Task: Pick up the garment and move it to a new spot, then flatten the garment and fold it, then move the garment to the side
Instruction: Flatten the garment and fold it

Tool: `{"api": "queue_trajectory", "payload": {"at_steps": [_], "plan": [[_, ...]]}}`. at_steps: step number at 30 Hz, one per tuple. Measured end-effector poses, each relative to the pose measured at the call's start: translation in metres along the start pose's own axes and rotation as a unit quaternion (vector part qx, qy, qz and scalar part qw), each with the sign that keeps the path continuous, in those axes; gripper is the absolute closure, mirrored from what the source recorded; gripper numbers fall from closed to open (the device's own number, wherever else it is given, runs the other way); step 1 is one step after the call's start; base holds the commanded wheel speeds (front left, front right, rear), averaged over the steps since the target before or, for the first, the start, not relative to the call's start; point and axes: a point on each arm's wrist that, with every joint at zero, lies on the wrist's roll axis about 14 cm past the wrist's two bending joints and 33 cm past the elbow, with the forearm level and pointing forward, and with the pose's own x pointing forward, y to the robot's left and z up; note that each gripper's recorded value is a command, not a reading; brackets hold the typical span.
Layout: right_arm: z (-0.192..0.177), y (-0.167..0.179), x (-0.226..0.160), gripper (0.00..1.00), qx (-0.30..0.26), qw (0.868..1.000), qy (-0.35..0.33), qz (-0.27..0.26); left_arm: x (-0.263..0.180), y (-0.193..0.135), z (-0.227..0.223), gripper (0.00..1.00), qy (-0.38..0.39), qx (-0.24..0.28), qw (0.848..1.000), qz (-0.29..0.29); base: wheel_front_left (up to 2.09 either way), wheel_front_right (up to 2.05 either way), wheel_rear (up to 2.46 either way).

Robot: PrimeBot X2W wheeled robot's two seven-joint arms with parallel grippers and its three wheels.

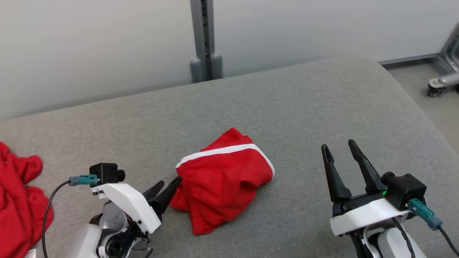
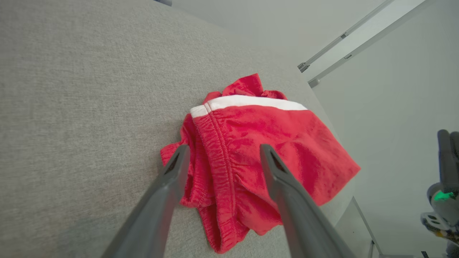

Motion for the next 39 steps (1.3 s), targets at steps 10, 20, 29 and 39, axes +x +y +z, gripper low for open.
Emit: {"api": "queue_trajectory", "payload": {"at_steps": [10,20,29,39], "plan": [[-0.001,-0.030,-0.009,0.00,-0.013,0.999,0.006,-0.048,0.042,0.011,-0.015,0.00,0.120,-0.086,0.989,-0.013,0.00,0.00,0.00],[-0.005,-0.040,-0.012,0.00,-0.019,0.998,0.014,-0.064,0.059,0.000,-0.022,0.27,0.141,-0.123,0.982,-0.035,0.00,0.00,0.00],[-0.007,-0.027,-0.003,0.00,-0.013,0.999,0.014,-0.044,0.051,-0.020,0.004,1.00,0.088,-0.092,0.990,-0.068,0.00,0.00,0.00],[-0.010,-0.005,0.011,0.00,0.000,1.000,0.010,-0.010,0.003,-0.052,0.016,1.00,0.042,0.007,0.991,-0.125,0.00,0.00,0.00]]}}
